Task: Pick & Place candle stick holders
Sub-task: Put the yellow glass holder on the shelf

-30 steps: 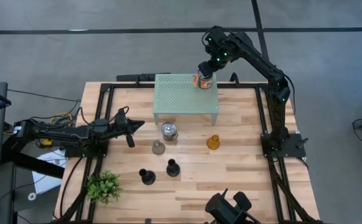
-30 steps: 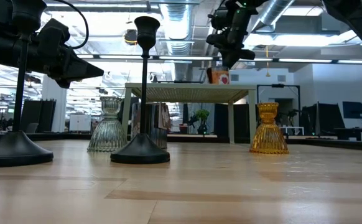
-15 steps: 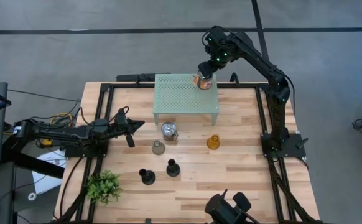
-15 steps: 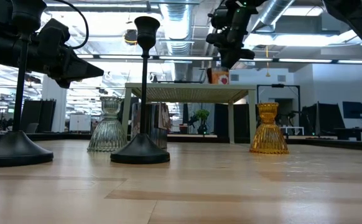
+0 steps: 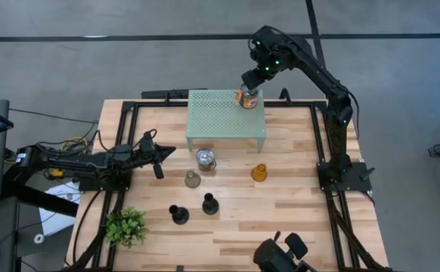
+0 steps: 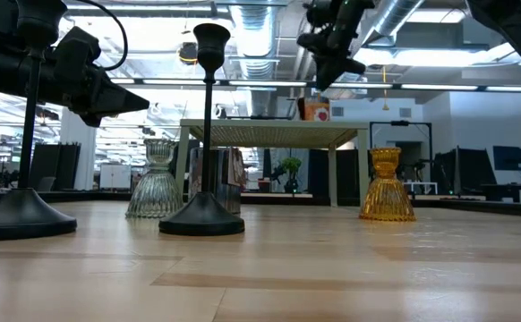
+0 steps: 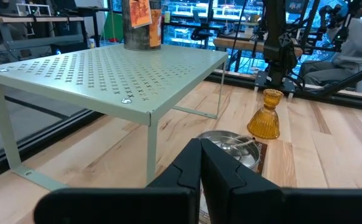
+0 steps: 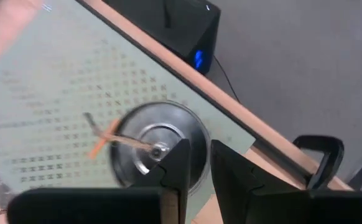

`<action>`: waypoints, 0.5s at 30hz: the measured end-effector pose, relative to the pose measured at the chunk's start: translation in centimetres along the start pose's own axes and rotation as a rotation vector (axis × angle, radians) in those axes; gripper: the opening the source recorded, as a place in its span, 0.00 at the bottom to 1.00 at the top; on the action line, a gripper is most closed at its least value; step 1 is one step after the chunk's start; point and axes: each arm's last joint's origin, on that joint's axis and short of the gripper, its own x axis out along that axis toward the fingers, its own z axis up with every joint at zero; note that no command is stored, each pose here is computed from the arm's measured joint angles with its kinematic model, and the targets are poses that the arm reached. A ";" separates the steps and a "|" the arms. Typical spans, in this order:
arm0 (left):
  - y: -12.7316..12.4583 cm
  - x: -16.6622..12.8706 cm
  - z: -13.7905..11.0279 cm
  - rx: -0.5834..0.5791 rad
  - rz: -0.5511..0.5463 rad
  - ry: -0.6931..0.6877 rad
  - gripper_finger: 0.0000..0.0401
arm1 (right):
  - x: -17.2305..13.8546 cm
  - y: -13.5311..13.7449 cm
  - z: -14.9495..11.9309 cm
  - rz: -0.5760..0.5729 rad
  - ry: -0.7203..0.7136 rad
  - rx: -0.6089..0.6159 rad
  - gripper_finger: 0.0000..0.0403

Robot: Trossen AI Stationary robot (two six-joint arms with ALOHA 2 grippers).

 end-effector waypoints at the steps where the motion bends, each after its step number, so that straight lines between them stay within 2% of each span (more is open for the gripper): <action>1: 0.0 0.0 0.0 0.000 0.000 0.000 0.02 | -0.5 0.1 -0.2 0.009 -0.015 -0.004 0.14; 5: 0.0 0.0 0.0 0.000 0.000 0.000 0.02 | -2.9 0.6 -1.3 0.039 -0.007 -0.007 0.14; 9: 0.0 0.0 0.0 0.000 0.000 0.000 0.02 | -5.1 2.3 -3.1 0.060 0.022 -0.055 0.14; 15: 0.0 0.0 0.0 0.000 0.000 0.000 0.02 | -8.0 5.8 -5.4 0.129 0.002 -0.240 0.14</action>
